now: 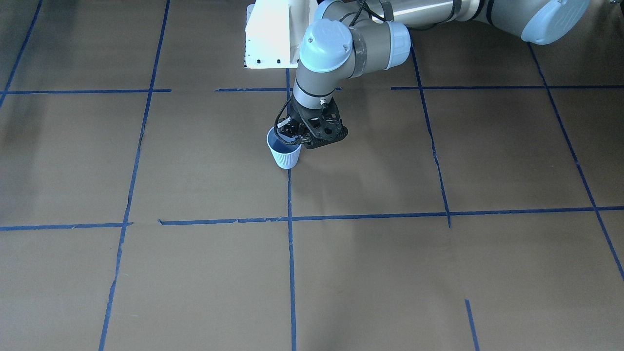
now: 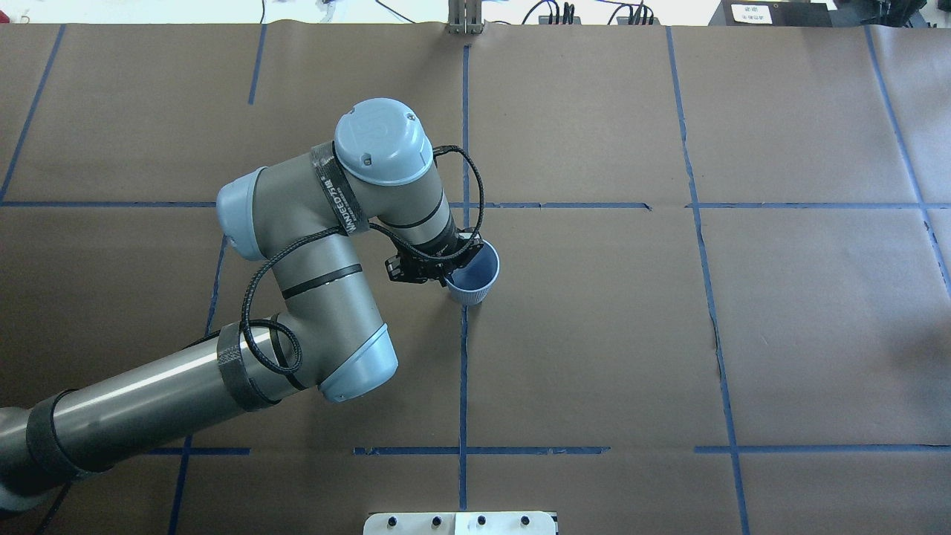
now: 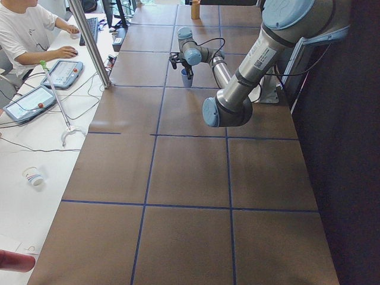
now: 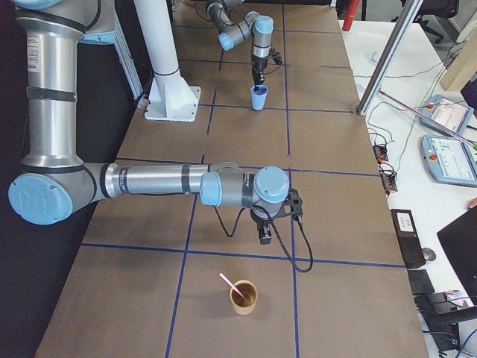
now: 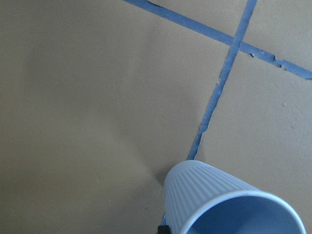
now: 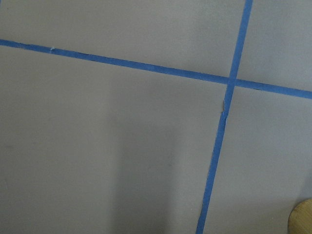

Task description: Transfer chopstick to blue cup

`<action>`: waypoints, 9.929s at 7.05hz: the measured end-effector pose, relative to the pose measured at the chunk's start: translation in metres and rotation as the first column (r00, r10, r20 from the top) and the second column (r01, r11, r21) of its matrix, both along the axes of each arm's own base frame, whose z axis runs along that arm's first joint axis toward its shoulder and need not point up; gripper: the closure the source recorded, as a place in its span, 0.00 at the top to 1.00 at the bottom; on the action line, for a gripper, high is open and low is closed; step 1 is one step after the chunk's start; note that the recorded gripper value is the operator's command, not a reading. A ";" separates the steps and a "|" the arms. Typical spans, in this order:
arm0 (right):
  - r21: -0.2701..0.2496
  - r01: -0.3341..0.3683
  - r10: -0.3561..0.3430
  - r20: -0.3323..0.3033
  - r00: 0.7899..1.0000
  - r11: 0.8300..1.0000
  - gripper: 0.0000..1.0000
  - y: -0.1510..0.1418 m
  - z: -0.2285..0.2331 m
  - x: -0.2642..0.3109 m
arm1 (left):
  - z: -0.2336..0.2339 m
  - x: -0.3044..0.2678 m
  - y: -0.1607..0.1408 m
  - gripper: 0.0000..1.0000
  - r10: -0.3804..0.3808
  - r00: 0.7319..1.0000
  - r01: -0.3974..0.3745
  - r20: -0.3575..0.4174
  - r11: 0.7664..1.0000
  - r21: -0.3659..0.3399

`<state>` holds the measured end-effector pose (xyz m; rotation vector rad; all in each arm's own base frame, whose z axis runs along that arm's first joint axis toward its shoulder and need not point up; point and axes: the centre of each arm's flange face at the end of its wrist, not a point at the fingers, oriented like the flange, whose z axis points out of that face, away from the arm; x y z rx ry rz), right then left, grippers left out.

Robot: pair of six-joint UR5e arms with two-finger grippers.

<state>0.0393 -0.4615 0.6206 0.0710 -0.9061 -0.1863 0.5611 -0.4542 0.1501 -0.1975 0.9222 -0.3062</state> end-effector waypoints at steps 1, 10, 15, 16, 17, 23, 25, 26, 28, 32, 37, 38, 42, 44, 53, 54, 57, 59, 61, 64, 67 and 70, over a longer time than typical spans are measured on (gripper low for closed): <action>-0.003 0.000 0.000 0.002 1.000 1.000 1.00 0.000 0.001 0.000 | 0.002 0.001 0.001 0.06 0.001 1.000 -0.001 0.002 1.000 -0.001; 0.040 -0.035 0.036 -0.025 0.999 0.999 0.98 0.002 -0.001 0.017 | -0.016 -0.068 0.021 1.00 -0.026 0.995 0.032 -0.101 0.998 0.063; -0.173 -0.351 0.321 -0.182 0.929 0.920 0.98 0.067 0.051 0.093 | 0.004 -0.112 0.029 1.00 -0.052 0.992 0.062 -0.118 0.995 0.076; -0.224 -0.398 0.360 -0.194 0.913 0.889 0.97 0.084 0.063 0.094 | 0.005 -0.112 0.029 1.00 -0.053 0.992 0.062 -0.117 0.995 0.074; -0.254 -0.423 0.380 -0.202 0.903 0.870 0.95 0.091 0.068 0.093 | 0.004 -0.113 0.029 1.00 -0.055 0.991 0.064 -0.119 0.995 0.073; -0.347 -0.455 0.398 -0.226 0.889 0.820 0.57 0.102 0.100 0.091 | 0.008 -0.116 0.032 1.00 -0.088 0.990 0.096 -0.112 0.993 0.069; -0.354 -0.464 0.407 -0.225 0.885 0.812 0.09 0.100 0.098 0.091 | 0.012 -0.115 0.032 1.00 -0.093 0.990 0.101 -0.103 0.992 0.071; -0.352 -0.466 0.410 -0.224 0.884 0.812 0.04 0.098 0.095 0.091 | 0.015 -0.114 0.033 1.00 -0.095 0.991 0.102 -0.098 0.992 0.073; -0.350 -0.466 0.411 -0.223 0.884 0.812 0.03 0.097 0.094 0.091 | 0.018 -0.113 0.033 1.00 -0.099 0.991 0.106 -0.092 0.991 0.076; -0.344 -0.466 0.413 -0.217 0.884 0.815 0.00 0.098 0.089 0.091 | 0.018 -0.113 0.034 1.00 -0.101 0.991 0.108 -0.091 0.991 0.076; -0.264 -0.570 0.531 -0.210 0.821 0.778 0.00 0.133 0.040 0.132 | 0.018 -0.112 0.034 1.00 -0.101 0.991 0.108 -0.091 0.991 0.073; -0.256 -0.594 0.557 -0.209 0.804 0.762 0.00 0.139 0.026 0.142 | 0.018 -0.111 0.035 1.00 -0.101 0.991 0.108 -0.092 0.992 0.071; -0.234 -0.637 0.604 -0.202 0.771 0.735 0.00 0.157 -0.046 0.156 | 0.018 -0.109 0.037 1.00 -0.100 0.991 0.106 -0.092 0.992 0.065; -0.180 -0.599 0.578 -0.158 0.800 0.780 0.00 0.138 -0.076 0.143 | 0.019 -0.107 0.039 1.00 -0.095 0.991 0.102 -0.092 0.993 0.066; -0.447 0.047 0.124 0.345 0.930 0.893 0.01 -0.009 -0.391 -0.199 | 0.060 -0.111 0.044 1.00 -0.104 0.984 0.121 -0.143 0.986 0.112; -0.484 0.097 0.089 0.349 0.933 0.870 0.00 -0.001 -0.423 -0.238 | 0.072 -0.121 0.038 1.00 -0.121 0.981 0.139 -0.150 0.984 0.113; -0.503 0.172 0.025 0.361 0.932 0.847 0.00 -0.006 -0.466 -0.305 | 0.090 -0.145 0.030 1.00 -0.158 0.977 0.174 -0.142 0.979 0.104; -0.509 0.180 0.016 0.357 0.934 0.842 0.00 -0.033 -0.483 -0.334 | 0.094 -0.154 0.034 1.00 -0.163 0.977 0.178 -0.141 0.979 0.103; -0.501 0.191 0.002 0.359 0.933 0.844 0.01 -0.056 -0.488 -0.361 | 0.094 -0.155 0.035 1.00 -0.169 0.975 0.183 -0.142 0.979 0.093; -0.504 0.184 -0.014 0.322 0.947 0.844 0.05 -0.054 -0.477 -0.403 | 0.093 -0.155 0.035 1.00 -0.174 0.974 0.187 -0.144 0.979 0.083; -0.495 0.166 -0.024 0.279 0.960 0.853 0.42 -0.050 -0.456 -0.448 | 0.088 -0.158 0.038 1.00 -0.189 0.970 0.201 -0.154 0.978 0.064; -0.482 0.163 -0.024 0.282 0.959 0.861 1.00 -0.059 -0.450 -0.468 | 0.088 -0.158 0.038 1.00 -0.192 0.969 0.203 -0.155 0.977 0.062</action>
